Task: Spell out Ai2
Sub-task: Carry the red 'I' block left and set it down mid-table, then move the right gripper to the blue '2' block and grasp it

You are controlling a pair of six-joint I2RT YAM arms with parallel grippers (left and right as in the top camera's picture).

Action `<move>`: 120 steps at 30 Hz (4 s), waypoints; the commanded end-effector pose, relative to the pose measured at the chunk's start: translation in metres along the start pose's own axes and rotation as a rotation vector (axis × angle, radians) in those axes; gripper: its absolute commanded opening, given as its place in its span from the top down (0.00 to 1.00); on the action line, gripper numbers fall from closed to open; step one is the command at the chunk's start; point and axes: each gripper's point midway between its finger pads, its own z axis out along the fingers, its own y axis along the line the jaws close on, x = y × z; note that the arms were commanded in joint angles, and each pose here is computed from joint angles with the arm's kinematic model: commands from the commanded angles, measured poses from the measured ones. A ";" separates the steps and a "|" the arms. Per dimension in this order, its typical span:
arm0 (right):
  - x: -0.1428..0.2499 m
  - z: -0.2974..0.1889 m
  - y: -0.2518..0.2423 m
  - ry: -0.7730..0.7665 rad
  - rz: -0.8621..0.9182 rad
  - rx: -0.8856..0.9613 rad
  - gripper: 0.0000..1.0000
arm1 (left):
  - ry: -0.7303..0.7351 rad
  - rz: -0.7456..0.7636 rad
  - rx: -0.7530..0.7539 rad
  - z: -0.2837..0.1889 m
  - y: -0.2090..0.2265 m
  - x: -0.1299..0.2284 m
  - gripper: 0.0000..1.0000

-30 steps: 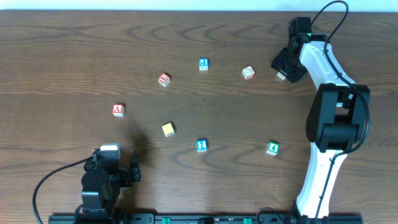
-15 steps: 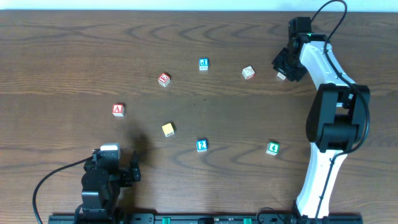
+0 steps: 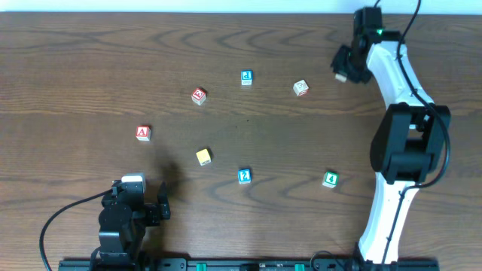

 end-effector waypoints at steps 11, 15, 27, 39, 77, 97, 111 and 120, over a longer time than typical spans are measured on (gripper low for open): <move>0.097 -0.070 0.145 0.088 -0.409 -0.105 0.99 | 0.004 0.013 -0.010 0.001 0.002 0.002 0.05; 0.141 -0.076 0.163 0.152 -0.494 -0.088 0.99 | 0.004 0.013 -0.010 0.001 0.002 0.002 0.05; 0.201 -0.026 0.150 0.301 -0.551 -0.077 0.99 | 0.004 0.013 -0.010 0.001 0.002 0.002 0.05; 0.244 -0.025 0.174 0.278 -0.597 -0.047 0.99 | 0.004 0.013 -0.010 0.001 0.002 0.002 0.05; 0.260 -0.001 0.160 0.249 -0.493 0.039 0.69 | 0.004 0.013 -0.010 0.001 0.002 0.002 0.05; 0.233 -0.044 0.162 0.215 -0.470 0.015 0.31 | 0.004 0.013 -0.010 0.001 0.002 0.002 0.05; 0.306 -0.128 0.115 0.192 -0.682 -0.057 0.21 | 0.004 0.013 -0.010 0.001 0.002 0.002 0.05; 0.356 -0.092 0.088 0.231 -0.740 0.003 0.18 | 0.004 0.013 -0.010 0.001 0.002 0.002 0.05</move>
